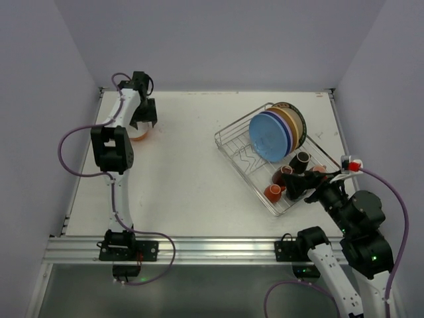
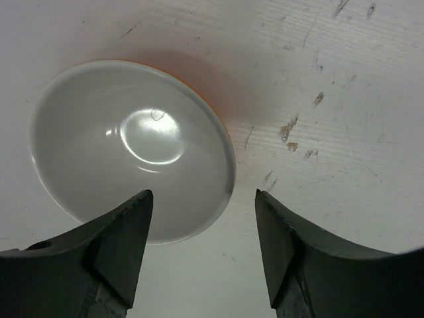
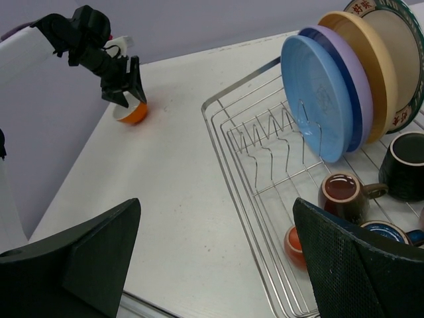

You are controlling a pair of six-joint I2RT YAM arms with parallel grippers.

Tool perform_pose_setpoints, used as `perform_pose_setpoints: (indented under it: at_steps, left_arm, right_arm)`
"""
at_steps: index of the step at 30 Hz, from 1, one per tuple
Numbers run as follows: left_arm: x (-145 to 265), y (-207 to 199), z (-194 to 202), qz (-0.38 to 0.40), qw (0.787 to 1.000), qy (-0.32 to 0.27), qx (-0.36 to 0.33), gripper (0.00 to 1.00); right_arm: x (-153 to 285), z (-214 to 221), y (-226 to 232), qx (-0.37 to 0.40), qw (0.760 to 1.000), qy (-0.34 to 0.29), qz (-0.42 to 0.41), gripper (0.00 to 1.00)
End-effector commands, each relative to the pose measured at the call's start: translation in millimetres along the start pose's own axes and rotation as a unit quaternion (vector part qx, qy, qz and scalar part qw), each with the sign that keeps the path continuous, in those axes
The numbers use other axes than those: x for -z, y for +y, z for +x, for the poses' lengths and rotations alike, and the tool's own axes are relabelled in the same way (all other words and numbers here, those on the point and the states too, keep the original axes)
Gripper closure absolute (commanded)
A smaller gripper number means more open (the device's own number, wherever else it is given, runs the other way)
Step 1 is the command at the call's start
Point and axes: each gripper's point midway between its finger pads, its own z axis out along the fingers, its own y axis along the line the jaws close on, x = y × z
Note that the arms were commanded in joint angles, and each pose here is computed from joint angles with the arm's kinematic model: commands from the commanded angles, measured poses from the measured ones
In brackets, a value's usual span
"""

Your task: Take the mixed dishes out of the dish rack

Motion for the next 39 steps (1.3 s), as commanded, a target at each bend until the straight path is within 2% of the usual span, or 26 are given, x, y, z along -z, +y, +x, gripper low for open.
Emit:
perform_pose_setpoints:
  at_steps: [1,2,4,5,6,7,8,9,10,11,12,13,15,16,20,23,24,27,28,29,31,32,39]
  left_arm:
    - [44,-6,-15,0.042,0.998,-0.042,-0.017,0.32]
    - [51,-8,-17,0.052,0.997,-0.05,-0.016,0.3]
    - [89,-16,-32,0.085,0.991,-0.101,-0.005,0.2]
    - [92,-19,-23,0.092,0.991,-0.1,-0.003,0.18]
    - [103,-29,-32,0.114,0.984,-0.137,0.0,0.13]
    - [141,-40,-32,0.136,0.974,-0.181,-0.005,0.1]
    - [135,-42,-12,0.134,0.976,-0.172,-0.007,0.05]
    - [167,-39,-18,0.135,0.966,-0.222,0.003,0.03]
    - [177,-48,-10,0.141,0.962,-0.234,0.002,0.01]
    - [173,-46,6,0.134,0.964,-0.228,0.004,0.0]
    - [200,-43,6,0.14,0.954,-0.266,0.014,0.0]
    - [207,-47,14,0.148,0.95,-0.273,0.02,0.0]
    - [227,-42,33,0.166,0.939,-0.298,0.035,0.0]
    - [232,-45,40,0.18,0.934,-0.305,0.042,0.0]
    - [260,-34,69,0.216,0.915,-0.338,0.039,0.0]
    - [280,-21,96,0.227,0.911,-0.345,0.01,0.0]
    - [279,-18,105,0.225,0.911,-0.345,-0.008,0.0]
    - [289,5,121,0.203,0.902,-0.38,-0.012,0.0]
    - [276,10,130,0.192,0.907,-0.376,-0.01,0.0]
    - [287,20,131,0.185,0.895,-0.405,0.006,0.0]
    - [276,23,140,0.183,0.894,-0.408,0.015,0.0]
    - [281,26,139,0.186,0.887,-0.423,0.02,0.0]
    - [252,35,146,0.149,0.895,-0.419,0.024,0.0]
  right_arm:
    - [-8,-3,-1,0.003,1.0,-0.004,0.003,0.01]
    - [-10,-4,-1,0.003,1.0,-0.004,0.003,0.01]
    - [-20,-3,-2,0.003,1.0,-0.004,0.001,0.01]
    - [-27,-3,-4,0.001,1.0,-0.004,0.004,0.01]
    - [-38,3,-8,-0.001,1.0,0.012,0.011,0.01]
    - [-47,-1,-8,0.002,1.0,0.008,0.009,0.01]
    - [-54,0,-12,0.001,1.0,0.014,0.021,0.01]
    - [-60,-4,-14,0.004,0.999,0.016,0.029,0.01]
    - [-76,1,-21,0.012,0.998,0.037,0.043,0.01]
    - [-81,-7,-23,0.02,0.998,0.036,0.055,0.01]
    - [-88,-7,-27,0.027,0.996,0.044,0.066,0.01]
    - [-103,1,-37,0.04,0.993,0.073,0.084,0.01]
    - [-115,-9,-44,0.054,0.989,0.079,0.11,0.01]
    - [-125,0,-55,0.063,0.983,0.11,0.131,0.01]
    - [-147,-17,-71,0.1,0.974,0.102,0.175,0.03]
    - [-160,-21,-72,0.142,0.969,0.118,0.165,0.19]
    - [-161,-20,-75,0.157,0.964,0.13,0.169,0.31]
    - [-171,-21,-80,0.181,0.954,0.155,0.182,0.47]
    - [-173,-22,-83,0.189,0.95,0.158,0.19,0.48]
    - [-178,-22,-80,0.198,0.948,0.162,0.189,0.49]
    - [-184,-23,-77,0.22,0.942,0.163,0.195,0.5]
    - [-187,-26,-75,0.227,0.94,0.16,0.197,0.5]
    - [-213,-27,-87,0.319,0.896,0.186,0.248,0.51]
